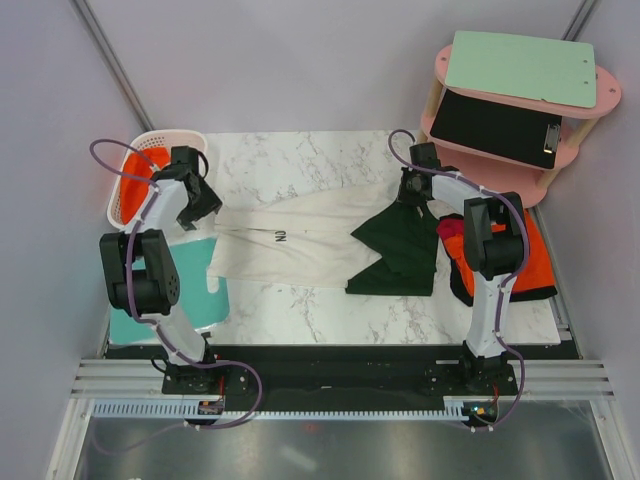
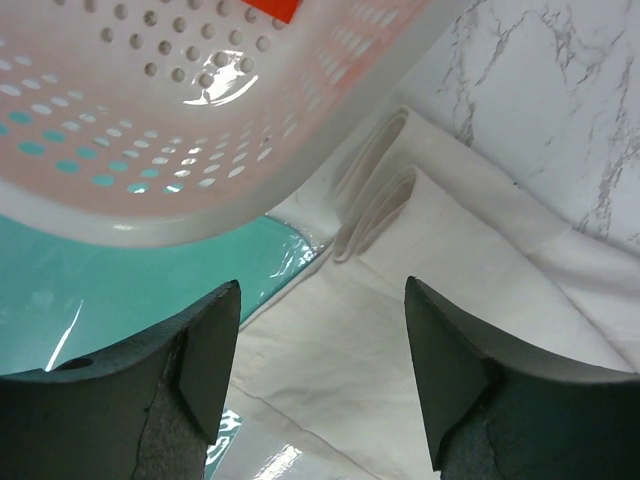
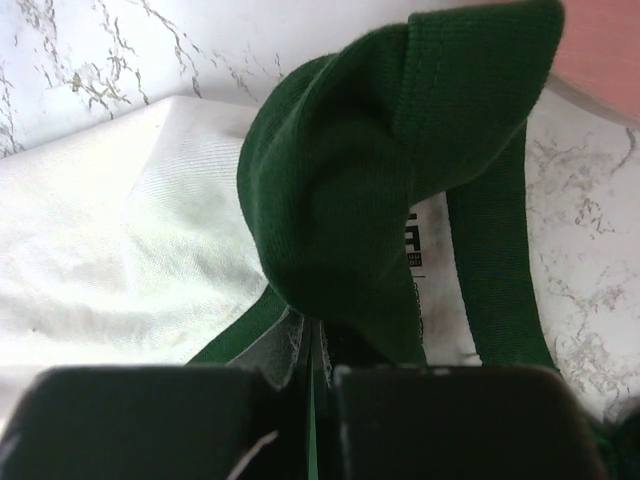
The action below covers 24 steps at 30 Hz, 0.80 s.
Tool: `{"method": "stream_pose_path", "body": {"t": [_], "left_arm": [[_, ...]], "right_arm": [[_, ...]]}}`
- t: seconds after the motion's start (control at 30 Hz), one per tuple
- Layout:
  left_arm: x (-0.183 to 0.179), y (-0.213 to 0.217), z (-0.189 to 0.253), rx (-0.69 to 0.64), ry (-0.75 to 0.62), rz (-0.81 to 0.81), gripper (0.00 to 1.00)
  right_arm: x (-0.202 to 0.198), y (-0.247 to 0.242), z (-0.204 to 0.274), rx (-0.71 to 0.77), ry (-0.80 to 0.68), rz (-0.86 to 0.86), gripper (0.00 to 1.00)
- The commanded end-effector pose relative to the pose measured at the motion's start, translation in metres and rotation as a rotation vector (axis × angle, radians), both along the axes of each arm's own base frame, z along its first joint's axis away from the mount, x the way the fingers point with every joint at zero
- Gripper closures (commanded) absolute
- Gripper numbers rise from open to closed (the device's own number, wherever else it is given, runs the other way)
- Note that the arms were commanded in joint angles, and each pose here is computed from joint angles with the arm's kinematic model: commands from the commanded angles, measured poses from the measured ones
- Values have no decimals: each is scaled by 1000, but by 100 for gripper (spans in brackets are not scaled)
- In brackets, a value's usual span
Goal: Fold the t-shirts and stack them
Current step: Fold the tshirt
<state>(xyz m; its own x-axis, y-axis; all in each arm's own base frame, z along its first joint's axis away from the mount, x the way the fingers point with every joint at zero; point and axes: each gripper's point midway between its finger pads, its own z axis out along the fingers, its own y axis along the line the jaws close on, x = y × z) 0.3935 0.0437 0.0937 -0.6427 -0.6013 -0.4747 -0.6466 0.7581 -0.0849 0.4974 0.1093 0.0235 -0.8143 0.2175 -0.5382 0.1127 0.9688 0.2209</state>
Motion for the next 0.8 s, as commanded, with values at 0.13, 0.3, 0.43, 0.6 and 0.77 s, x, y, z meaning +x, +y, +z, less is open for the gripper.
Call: {"method": "stream_pose_path", "body": {"t": [0.13,0.3,0.43,0.6,0.77], "left_arm": [[39,-10,0,-21,-61,-48,31],[48,-18,-9,-45,-67,-76,36],[53,-24,-14,-52,-61,-89,42],[61,-28,-23,-46,-46,-111,48],[65,-28,-28,-31,-36,-110,83]], "right_arm": [[-8,2,-8,9,26,25,100],[-9,5,-11,14,31,32,100],[-9,5,-12,16,33,34,100],[-8,5,-11,16,30,34,100],[-8,5,-9,15,27,35,100]]}}
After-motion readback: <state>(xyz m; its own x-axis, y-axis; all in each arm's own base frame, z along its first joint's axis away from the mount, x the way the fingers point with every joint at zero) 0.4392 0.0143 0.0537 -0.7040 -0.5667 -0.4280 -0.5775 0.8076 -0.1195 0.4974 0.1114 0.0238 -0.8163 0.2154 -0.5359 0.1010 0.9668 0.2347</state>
